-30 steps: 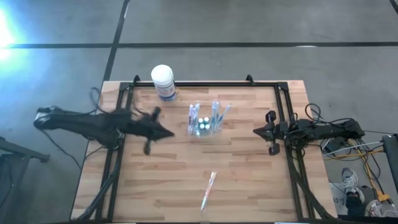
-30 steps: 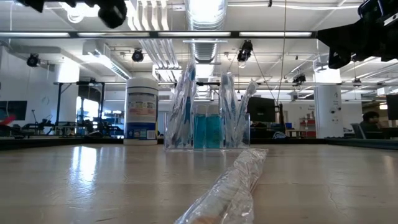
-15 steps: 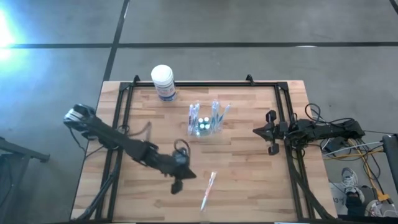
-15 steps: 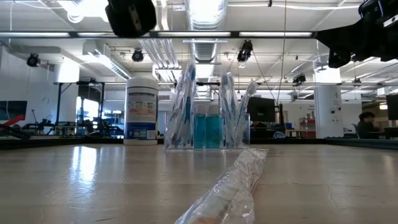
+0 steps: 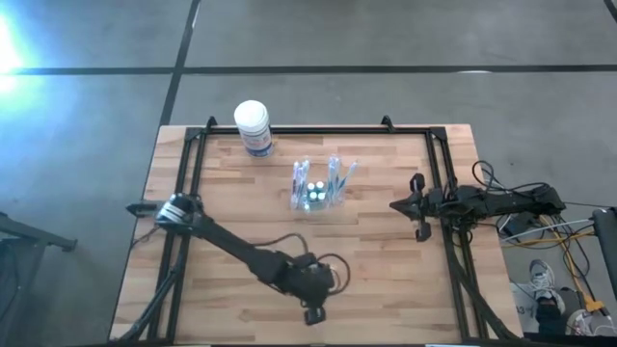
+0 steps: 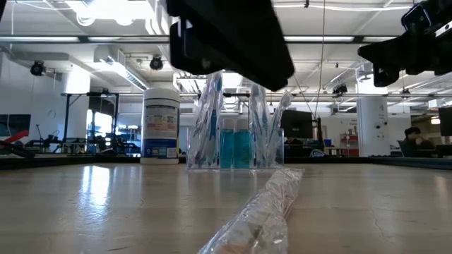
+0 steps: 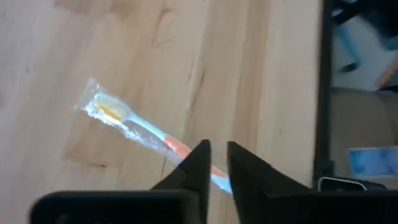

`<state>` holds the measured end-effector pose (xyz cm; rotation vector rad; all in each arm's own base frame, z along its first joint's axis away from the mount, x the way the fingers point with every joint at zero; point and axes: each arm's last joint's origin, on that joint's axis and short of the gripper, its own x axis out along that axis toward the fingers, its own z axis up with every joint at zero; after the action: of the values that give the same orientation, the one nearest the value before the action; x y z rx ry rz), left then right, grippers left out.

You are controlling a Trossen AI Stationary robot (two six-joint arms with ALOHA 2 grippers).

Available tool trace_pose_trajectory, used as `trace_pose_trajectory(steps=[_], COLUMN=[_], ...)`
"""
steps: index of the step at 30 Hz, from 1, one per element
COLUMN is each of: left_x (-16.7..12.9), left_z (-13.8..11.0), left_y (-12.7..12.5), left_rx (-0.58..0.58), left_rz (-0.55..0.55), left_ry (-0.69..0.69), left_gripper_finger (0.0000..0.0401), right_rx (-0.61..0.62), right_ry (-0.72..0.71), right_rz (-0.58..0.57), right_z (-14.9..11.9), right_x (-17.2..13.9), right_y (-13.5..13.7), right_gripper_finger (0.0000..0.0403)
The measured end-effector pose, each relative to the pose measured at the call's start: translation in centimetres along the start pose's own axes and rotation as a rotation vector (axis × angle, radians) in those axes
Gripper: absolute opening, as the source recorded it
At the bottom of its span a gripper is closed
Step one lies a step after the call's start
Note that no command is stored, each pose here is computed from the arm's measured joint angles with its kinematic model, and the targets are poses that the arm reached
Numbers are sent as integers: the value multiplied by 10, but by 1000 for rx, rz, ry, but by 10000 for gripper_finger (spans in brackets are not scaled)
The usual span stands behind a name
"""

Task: Pick & Place toothbrushing station
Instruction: Put the orange toothbrush into the transparent bin organizer

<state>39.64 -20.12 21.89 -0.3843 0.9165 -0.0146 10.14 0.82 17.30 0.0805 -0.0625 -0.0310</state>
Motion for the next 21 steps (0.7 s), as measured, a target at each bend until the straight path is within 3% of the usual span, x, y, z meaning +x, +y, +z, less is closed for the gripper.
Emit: trace_pose_trajectory(steps=[5, 11, 15, 21], left_x=[23, 45, 49, 51], left_z=[11, 16, 13, 13], left_y=[-5, -6, 3, 13], left_rx=[-38, -92, -145, -160], left_rz=[105, 142, 239, 294], left_ry=[106, 150, 186, 170], left_gripper_finger=[128, 210, 227, 229], right_rx=[12, 32, 34, 45], right_ry=[2, 9, 28, 37], right_rz=[-1, 0, -2, -2], right_z=[0, -1, -3, -3], right_x=[0, 0, 1, 1], right_y=[0, 0, 0, 0], right_gripper_finger=[8, 8, 8, 8])
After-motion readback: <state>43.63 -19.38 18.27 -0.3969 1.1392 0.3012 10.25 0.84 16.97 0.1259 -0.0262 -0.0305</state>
